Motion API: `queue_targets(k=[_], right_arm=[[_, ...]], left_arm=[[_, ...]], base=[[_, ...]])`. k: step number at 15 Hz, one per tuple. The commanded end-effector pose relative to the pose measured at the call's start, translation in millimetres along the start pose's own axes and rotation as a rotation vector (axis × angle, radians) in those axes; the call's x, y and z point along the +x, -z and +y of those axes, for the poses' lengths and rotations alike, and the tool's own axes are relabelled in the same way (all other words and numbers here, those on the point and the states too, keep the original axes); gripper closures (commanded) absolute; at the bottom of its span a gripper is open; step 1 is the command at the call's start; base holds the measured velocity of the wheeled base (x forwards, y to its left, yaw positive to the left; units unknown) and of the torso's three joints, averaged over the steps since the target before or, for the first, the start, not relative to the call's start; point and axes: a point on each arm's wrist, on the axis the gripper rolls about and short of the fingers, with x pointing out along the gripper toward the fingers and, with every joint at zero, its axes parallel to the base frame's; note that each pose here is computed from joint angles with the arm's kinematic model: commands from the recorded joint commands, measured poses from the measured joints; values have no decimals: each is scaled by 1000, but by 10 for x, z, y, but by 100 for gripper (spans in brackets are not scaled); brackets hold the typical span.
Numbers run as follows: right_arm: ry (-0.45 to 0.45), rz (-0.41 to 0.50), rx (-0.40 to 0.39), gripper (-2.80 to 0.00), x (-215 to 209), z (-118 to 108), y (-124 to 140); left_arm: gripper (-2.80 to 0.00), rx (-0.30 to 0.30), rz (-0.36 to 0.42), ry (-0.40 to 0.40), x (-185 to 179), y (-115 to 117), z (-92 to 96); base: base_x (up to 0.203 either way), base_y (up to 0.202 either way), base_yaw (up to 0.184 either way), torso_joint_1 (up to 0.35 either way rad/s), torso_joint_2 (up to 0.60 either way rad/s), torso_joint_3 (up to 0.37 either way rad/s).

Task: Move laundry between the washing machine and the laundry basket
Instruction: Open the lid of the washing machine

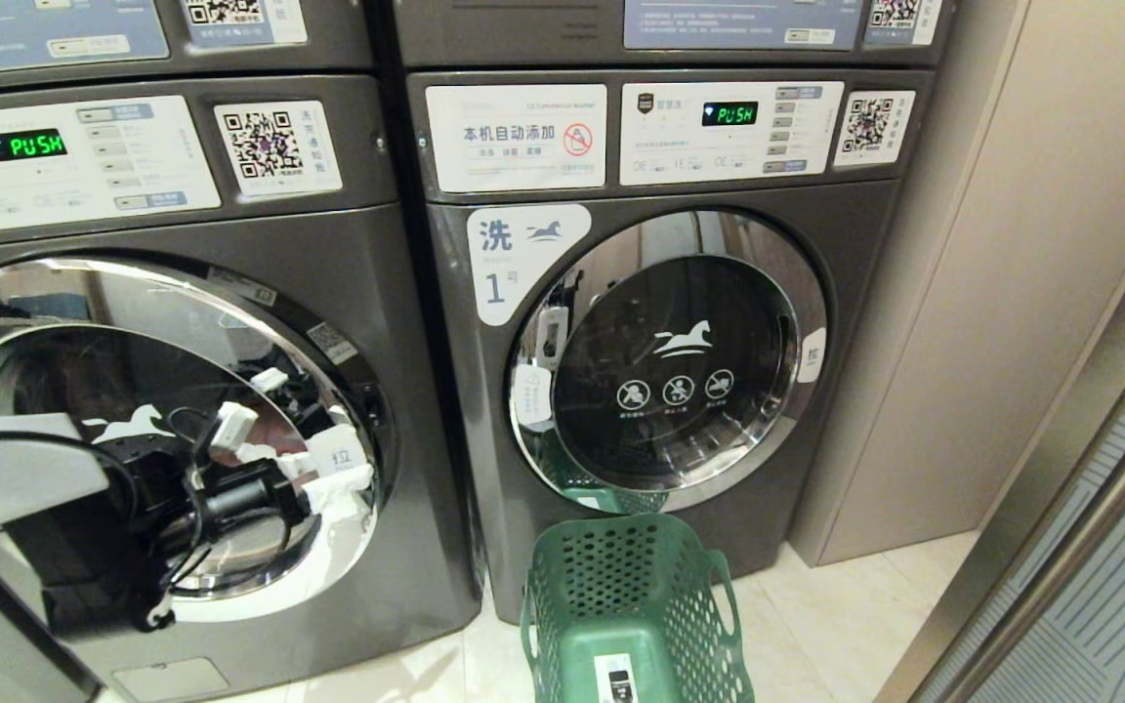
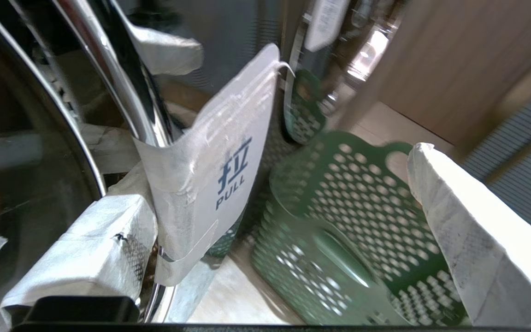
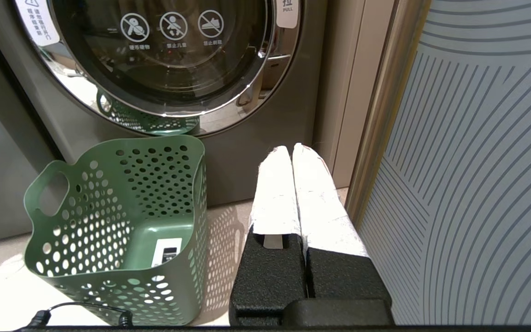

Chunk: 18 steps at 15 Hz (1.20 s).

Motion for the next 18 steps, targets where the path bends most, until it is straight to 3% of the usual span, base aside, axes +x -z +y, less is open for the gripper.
queue_targets(k=[1,4,6,8,10,13,15,16,17,18], right_arm=[[0,0,0,0,0,0,0],[0,0,0,0,0,0,0],[0,0,0,0,0,0,0],[0,0,0,0,0,0,0],[0,0,0,0,0,0,0],[0,0,0,0,0,0,0],[0,0,0,0,0,0,0],[0,0,0,0,0,0,0],[0,0,0,0,0,0,0],[0,0,0,0,0,0,0]], left_arm=[[-280,70,-60,-149,-495,-297,14],[-280,152,-125,-360,-1264,-639,4],[-280,206,-179,-496,-1751,-904,-107],[-280,279,-230,-611,-2142,-1179,-309],[-280,401,-286,-689,-2410,-1550,-632],[-280,661,-398,-741,-2603,-2289,-1489],[-280,822,-474,-719,-2552,-2803,-2219],[-280,849,-506,-728,-2515,-3031,-2537],[-280,780,-534,-767,-2491,-3181,-2736],[-280,646,-547,-826,-2466,-3269,-2895]], base=[[0,0,0,0,0,0],[0,0,0,0,0,0],[0,0,0,0,0,0],[0,0,0,0,0,0],[0,0,0,0,0,0],[0,0,0,0,0,0],[0,0,0,0,0,0],[0,0,0,0,0,0],[0,0,0,0,0,0],[0,0,0,0,0,0]])
